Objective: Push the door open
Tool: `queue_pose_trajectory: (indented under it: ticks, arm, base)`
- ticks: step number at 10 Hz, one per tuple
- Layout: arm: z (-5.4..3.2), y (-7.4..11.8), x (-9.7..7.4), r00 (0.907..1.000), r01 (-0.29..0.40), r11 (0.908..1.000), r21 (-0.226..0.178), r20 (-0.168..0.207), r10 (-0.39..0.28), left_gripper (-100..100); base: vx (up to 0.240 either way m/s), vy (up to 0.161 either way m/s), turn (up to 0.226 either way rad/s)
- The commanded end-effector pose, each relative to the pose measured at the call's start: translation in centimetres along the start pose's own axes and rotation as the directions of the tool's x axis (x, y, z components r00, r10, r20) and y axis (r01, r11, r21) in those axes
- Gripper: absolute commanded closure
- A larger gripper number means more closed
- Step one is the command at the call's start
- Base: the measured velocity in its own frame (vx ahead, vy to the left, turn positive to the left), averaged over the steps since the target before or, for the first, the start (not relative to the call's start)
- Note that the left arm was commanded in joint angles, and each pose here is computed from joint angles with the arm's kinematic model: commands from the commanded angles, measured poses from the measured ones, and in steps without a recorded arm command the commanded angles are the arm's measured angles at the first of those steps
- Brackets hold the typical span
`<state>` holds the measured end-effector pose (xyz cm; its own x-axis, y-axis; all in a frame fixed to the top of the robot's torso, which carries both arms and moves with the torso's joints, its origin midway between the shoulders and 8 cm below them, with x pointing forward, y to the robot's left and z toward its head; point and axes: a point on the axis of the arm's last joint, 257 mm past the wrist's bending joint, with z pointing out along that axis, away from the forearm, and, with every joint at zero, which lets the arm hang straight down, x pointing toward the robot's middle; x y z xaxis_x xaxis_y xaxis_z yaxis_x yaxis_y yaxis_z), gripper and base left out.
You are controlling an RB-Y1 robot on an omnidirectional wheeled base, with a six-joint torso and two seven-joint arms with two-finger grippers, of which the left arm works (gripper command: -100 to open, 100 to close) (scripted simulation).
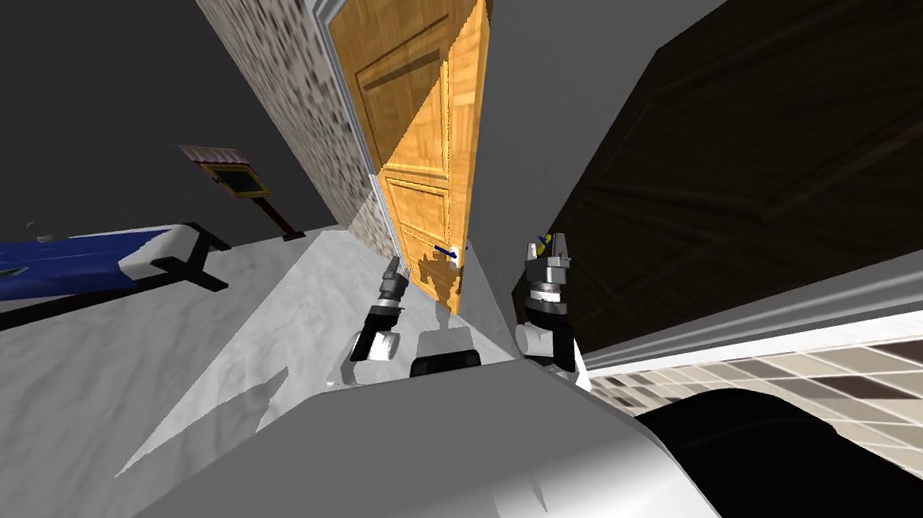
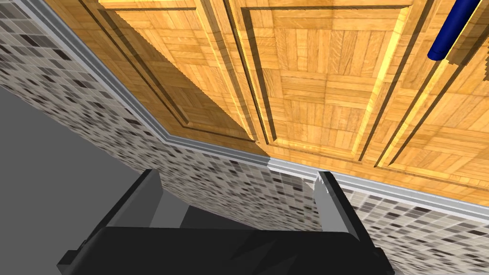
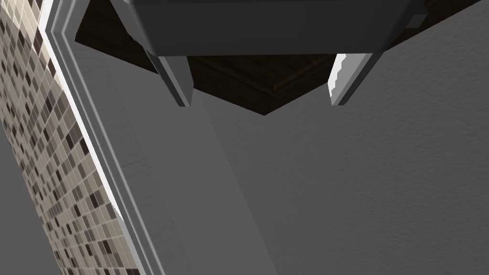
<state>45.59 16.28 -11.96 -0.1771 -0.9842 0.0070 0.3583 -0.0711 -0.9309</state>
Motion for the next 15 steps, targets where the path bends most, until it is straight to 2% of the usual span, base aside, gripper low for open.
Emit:
queue_pose_trajectory:
  ticks: [1,5,6,7,8,13,15]
  arm:
    - [0.02,1.7,0.9,0.9997,0.011,0.9995,-0.031,-0.023,-0.012,-100]
    - [0.05,5.2,3.4,0.9962,0.029,0.9944,-0.101,-0.078,-0.037,-100]
    - [-0.07,6.9,4.6,0.9933,0.034,0.9901,-0.136,-0.105,-0.049,-100]
    - [-0.07,6.9,4.6,0.9933,0.034,0.9901,-0.136,-0.105,-0.049,-100]
    - [-0.15,7.6,5.2,0.9916,0.035,0.9876,-0.153,-0.117,-0.054,-100]
    - [-0.79,11.3,7.8,0.9818,0.033,0.9723,-0.231,-0.175,-0.075,-100]
    - [-1.28,13.2,9.1,0.9754,0.026,0.9621,-0.272,-0.204,-0.084,-100]
  base:
    - [0.085,0.086,-0.149]
    - [0.073,0.088,-0.127]
    - [0.105,0.128,-0.222]
    - [0.092,0.095,-0.113]
    - [0.072,0.06,-0.082]
    - [0.064,0.075,-0.118]
    - [0.087,0.111,-0.163]
